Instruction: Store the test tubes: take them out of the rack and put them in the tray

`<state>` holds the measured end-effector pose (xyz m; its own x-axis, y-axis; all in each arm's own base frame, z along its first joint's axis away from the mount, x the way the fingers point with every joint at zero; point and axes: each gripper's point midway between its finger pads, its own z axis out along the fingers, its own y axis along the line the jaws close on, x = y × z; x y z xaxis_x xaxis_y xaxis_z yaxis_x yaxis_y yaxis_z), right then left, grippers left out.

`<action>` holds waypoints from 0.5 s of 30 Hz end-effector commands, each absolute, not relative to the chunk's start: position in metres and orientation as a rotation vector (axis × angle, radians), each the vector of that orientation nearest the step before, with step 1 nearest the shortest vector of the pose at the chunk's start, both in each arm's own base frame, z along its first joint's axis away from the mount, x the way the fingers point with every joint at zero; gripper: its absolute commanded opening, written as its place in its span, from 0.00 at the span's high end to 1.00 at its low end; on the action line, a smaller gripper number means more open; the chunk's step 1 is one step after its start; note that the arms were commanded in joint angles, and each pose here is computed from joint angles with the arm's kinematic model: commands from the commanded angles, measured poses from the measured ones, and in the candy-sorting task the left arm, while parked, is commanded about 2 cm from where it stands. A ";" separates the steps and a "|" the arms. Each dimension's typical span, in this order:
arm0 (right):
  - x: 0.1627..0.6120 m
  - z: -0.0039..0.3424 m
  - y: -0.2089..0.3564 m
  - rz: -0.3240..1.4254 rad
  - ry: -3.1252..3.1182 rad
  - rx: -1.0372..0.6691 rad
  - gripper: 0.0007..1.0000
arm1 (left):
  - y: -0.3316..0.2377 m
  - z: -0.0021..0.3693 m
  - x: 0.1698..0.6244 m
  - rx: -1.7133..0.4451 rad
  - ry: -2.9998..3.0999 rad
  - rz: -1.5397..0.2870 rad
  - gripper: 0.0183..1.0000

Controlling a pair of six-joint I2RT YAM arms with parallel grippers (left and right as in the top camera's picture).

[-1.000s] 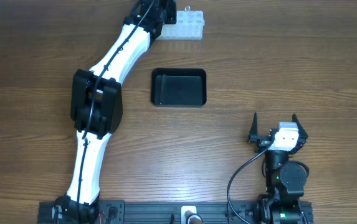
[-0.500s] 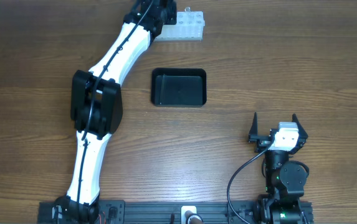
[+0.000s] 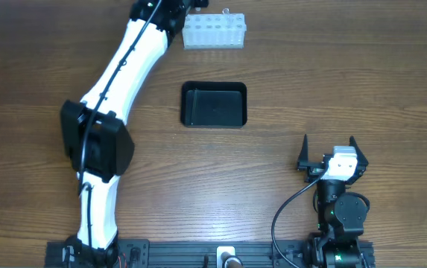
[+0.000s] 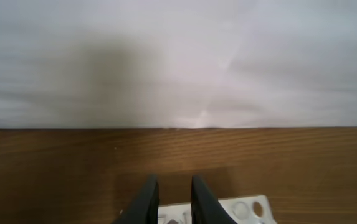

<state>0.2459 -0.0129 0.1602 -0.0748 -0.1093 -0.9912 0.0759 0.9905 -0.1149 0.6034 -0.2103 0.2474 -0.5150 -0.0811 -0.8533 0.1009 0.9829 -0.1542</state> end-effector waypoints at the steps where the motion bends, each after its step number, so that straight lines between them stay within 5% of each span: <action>1: 0.246 0.159 -0.011 -0.146 1.639 -0.035 0.01 | -0.206 0.306 0.580 0.028 2.047 -0.262 0.98; 8: 0.246 0.159 -0.011 -0.146 1.638 -0.035 0.01 | -0.211 0.298 0.522 0.022 2.262 -0.386 0.98; 15: 0.246 0.159 -0.011 -0.146 1.639 -0.035 0.01 | -0.228 0.247 0.455 0.098 2.591 -0.455 0.98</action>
<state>0.2459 -0.0129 0.1602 -0.0748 -0.1100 -0.9911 0.0759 0.9904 -0.1157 0.4751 -0.2106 0.2436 -0.8384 -0.0205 -0.5447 0.1266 0.9647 -0.2311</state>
